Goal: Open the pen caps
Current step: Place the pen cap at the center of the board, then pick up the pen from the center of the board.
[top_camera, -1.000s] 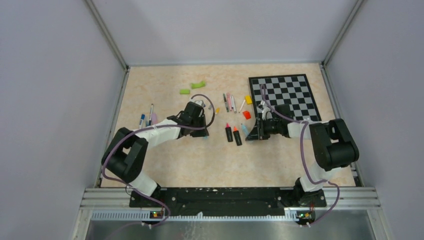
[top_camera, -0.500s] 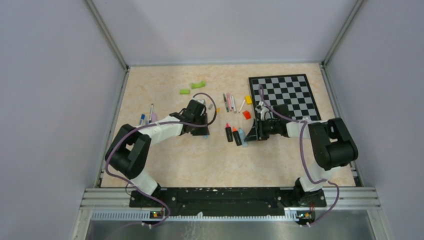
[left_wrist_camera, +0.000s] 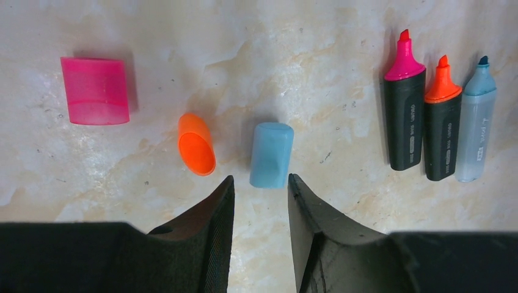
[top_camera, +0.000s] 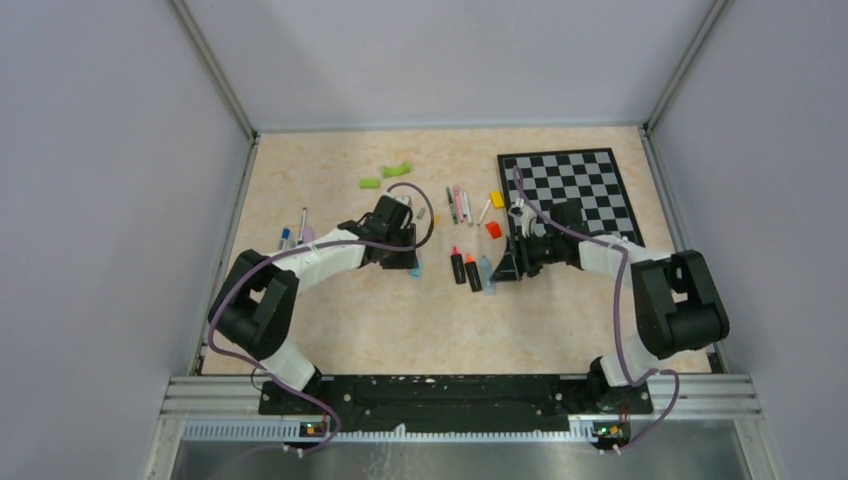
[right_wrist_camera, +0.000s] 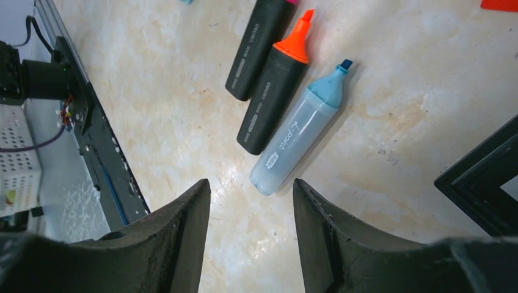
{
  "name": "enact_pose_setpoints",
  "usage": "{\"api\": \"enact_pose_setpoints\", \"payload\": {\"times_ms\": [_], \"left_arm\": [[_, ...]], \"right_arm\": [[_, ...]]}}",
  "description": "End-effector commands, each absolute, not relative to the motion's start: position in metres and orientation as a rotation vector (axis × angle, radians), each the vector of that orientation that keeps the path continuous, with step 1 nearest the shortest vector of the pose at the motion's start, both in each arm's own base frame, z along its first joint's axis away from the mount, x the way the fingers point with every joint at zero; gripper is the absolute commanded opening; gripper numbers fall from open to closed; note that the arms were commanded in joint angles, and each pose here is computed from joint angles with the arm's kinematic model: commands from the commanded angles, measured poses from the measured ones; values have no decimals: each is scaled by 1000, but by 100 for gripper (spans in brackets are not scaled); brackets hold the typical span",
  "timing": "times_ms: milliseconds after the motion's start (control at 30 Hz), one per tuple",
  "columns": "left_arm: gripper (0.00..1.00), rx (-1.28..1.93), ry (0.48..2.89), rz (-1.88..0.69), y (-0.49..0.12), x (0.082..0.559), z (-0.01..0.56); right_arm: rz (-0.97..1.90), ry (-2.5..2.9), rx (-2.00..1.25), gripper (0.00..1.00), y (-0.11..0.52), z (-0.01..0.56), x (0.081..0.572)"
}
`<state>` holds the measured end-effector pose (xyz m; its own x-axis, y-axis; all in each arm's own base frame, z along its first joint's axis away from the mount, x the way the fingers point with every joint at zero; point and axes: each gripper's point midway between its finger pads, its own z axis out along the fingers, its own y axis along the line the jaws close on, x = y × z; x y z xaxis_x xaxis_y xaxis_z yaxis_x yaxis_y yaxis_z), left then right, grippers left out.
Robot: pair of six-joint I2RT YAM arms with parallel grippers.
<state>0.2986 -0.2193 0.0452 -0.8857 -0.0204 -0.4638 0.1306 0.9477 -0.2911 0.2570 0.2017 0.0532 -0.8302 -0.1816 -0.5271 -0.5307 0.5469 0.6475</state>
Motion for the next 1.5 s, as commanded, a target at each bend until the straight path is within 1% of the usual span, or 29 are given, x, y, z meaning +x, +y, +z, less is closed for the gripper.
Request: {"api": "enact_pose_setpoints", "payload": {"times_ms": [0,100,200,400,500,700,733,900,1100,1200,1333,1467], "left_arm": [[41,115,2524,-469,-225,310,86],[42,139,2484,-508,-226,307,103],[44,195,2418,-534,-225,304,122],[54,249,2256,-463,-201,300,150],[65,251,2175,-408,-184,302,164],[98,208,2087,-220,-141,315,174],[99,187,2092,-191,-131,320,172],[99,50,2182,-100,-84,334,151],[99,-132,2298,-106,-34,347,117],[98,-184,2338,-61,-16,351,103],[85,-182,2377,13,0,357,87],[74,-177,2412,49,8,362,77]], "right_arm": [[1132,2227,-825,52,203,83,259],[1120,2184,-928,54,199,91,250],[1100,2125,-1002,55,197,97,246],[1071,2025,-1069,55,189,112,240],[1047,1988,-1055,55,183,120,242],[1036,1960,-1052,55,181,126,242],[1033,1958,-1054,55,181,126,242],[1024,1949,-1058,55,181,128,242],[1019,1946,-1059,55,181,129,243],[1015,1948,-1057,55,180,128,244],[1016,1951,-1057,55,180,128,244],[1018,1955,-1058,55,180,127,244]]}}
